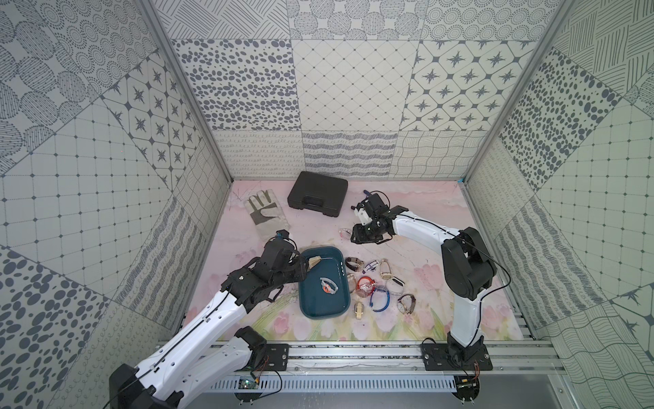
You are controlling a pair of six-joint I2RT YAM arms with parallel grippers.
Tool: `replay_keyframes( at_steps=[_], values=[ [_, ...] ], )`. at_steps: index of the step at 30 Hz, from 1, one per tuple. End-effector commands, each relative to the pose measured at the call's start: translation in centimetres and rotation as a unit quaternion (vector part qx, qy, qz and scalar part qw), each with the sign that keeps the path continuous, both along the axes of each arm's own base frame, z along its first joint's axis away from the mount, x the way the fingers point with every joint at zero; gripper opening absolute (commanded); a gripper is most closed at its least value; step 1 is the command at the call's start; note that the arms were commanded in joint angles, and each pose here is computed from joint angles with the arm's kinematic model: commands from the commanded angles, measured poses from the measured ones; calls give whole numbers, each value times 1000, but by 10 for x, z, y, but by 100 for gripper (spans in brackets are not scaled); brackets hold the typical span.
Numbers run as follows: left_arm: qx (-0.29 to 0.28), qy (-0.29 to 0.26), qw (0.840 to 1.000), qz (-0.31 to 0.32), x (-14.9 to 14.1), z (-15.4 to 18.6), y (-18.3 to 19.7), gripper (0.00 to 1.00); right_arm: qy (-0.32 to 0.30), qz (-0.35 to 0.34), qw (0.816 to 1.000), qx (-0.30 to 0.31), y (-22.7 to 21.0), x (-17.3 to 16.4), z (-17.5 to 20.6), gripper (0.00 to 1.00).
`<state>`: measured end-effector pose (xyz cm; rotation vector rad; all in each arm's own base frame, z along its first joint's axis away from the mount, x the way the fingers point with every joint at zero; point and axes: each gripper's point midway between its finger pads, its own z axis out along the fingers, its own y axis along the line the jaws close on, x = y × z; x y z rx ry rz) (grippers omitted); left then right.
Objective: Put the watch into the storage box
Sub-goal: Pick up the watch at the center of the board.
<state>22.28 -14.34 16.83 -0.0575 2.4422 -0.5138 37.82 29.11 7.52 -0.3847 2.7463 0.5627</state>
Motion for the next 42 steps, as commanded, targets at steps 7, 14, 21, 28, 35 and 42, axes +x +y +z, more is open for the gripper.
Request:
replay_keyframes(
  at_steps=[7, 14, 21, 28, 35, 42],
  values=[
    [12, -3, 1000, -13, -10, 3, 5, 48, -5, -36, 999, -35, 5, 16, -10, 44],
    [8, -4, 1000, -19, -12, 4, 2, 48, 1, -53, 998, -47, 7, 27, -22, 42],
    [4, -10, 1000, -20, -13, 8, 3, 47, 1, -60, 997, -50, 9, 32, -28, 42],
    [4, -13, 1000, -19, -14, 9, 4, 48, -4, -64, 997, -52, 11, 38, -29, 42],
    [5, -13, 1000, -21, -14, 9, 3, 47, 9, -57, 996, -63, 12, 39, -40, 41],
    [7, -16, 1000, -18, -14, 9, 5, 47, 13, -52, 995, -83, 6, 38, -45, 36]
  ],
)
